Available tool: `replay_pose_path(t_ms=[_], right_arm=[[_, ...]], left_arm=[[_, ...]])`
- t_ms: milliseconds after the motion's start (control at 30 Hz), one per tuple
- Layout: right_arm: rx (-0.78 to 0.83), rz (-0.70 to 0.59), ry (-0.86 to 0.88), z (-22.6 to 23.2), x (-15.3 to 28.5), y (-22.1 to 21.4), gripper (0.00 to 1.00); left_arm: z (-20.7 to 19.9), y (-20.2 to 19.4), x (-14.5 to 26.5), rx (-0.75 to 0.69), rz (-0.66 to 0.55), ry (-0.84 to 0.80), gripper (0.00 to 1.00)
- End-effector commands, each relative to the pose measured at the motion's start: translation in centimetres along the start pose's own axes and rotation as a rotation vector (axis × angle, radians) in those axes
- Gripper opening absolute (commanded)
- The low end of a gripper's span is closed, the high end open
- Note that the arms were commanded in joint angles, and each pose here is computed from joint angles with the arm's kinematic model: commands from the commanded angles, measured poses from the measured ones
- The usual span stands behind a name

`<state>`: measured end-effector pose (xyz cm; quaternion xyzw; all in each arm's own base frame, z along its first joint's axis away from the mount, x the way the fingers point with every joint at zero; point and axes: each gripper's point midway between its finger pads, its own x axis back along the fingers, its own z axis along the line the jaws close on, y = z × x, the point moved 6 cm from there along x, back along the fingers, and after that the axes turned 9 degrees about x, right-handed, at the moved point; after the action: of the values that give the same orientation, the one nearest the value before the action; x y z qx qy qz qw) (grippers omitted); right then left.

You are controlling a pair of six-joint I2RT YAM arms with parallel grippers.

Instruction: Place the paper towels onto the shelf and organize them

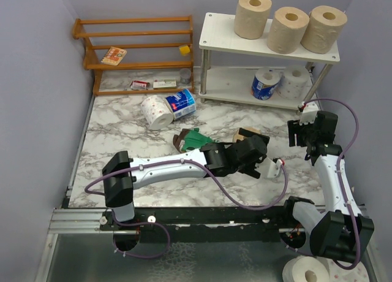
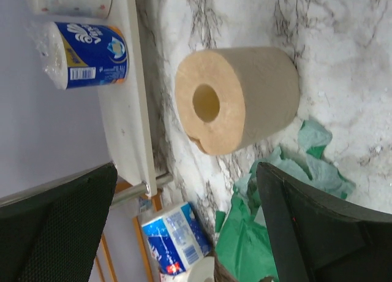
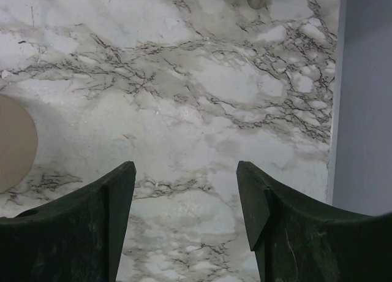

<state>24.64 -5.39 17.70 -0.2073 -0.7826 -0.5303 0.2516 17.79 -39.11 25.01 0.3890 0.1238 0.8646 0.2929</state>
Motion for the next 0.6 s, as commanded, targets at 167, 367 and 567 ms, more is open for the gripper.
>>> replay_pose_path(t_ms=[167,367,567], right_arm=[[0.010,-0.020,-0.025,-0.4,0.0,0.2,0.68],[0.012,-0.030,-0.026,-0.4,0.2,0.3,0.68],[0.018,-0.041,-0.025,-0.3,0.5,0.3,0.68]], left_arm=[[-3.1,2.0,-3.6,0.084,-0.070,-0.151,0.99],[-4.2,2.0,-5.2,0.091,-0.050,-0.193,0.97],[-4.6,1.9,-6.7,0.075,-0.021,-0.187,0.89]])
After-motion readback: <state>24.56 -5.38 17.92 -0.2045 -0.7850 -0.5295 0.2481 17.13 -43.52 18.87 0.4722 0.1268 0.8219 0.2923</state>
